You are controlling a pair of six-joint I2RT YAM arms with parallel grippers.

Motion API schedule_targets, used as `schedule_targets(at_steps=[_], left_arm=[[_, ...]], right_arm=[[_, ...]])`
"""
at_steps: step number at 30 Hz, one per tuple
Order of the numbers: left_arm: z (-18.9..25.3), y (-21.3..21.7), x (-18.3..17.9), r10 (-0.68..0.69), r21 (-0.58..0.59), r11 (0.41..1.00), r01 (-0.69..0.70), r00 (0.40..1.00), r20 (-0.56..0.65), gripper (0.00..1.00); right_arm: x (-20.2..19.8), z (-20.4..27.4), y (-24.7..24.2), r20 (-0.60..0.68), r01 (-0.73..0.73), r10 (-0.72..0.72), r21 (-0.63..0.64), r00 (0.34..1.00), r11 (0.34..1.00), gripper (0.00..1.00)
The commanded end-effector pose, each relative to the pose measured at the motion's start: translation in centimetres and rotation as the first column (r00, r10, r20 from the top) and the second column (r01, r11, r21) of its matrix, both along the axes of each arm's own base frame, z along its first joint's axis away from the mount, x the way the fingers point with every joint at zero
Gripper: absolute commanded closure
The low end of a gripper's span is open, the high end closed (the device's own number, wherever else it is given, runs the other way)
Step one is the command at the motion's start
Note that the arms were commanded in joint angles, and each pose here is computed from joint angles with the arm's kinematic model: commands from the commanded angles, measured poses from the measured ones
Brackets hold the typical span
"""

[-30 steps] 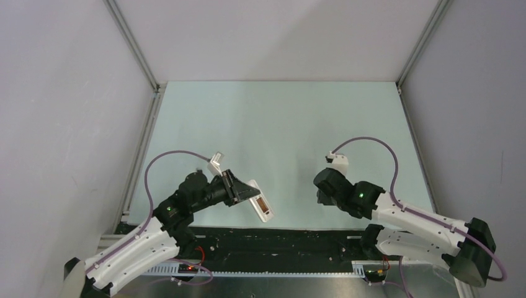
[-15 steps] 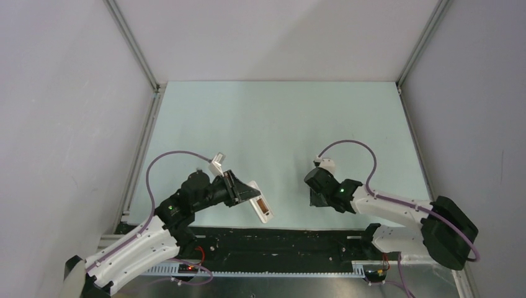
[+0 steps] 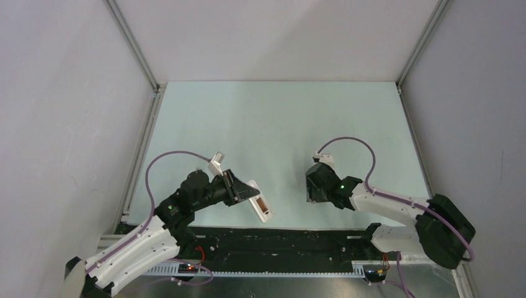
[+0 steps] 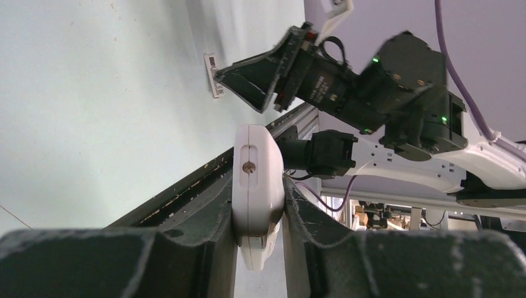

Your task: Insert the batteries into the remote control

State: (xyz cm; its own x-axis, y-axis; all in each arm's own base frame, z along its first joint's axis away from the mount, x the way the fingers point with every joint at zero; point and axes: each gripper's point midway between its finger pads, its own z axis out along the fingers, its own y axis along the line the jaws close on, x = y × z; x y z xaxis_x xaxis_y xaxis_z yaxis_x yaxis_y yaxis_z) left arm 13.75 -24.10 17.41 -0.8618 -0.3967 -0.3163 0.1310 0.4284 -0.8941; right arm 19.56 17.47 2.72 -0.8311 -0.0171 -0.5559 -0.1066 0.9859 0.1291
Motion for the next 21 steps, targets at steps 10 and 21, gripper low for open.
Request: schedule_targets(at_steps=[10,21], left_arm=[[7.9,0.3,0.4,-0.036,-0.126,0.991,0.055,0.988,0.147,1.00],[24.2,2.8,-4.2,-0.034,-0.297,0.939,0.172,0.908,0.417,1.00]], right_arm=[[0.2,11.3,5.6,0.306,-0.228,0.139,0.281,0.942,0.932,0.42],[3.3,14.5,19.1,0.225,-0.300,0.230,0.358,0.947,0.884,0.46]])
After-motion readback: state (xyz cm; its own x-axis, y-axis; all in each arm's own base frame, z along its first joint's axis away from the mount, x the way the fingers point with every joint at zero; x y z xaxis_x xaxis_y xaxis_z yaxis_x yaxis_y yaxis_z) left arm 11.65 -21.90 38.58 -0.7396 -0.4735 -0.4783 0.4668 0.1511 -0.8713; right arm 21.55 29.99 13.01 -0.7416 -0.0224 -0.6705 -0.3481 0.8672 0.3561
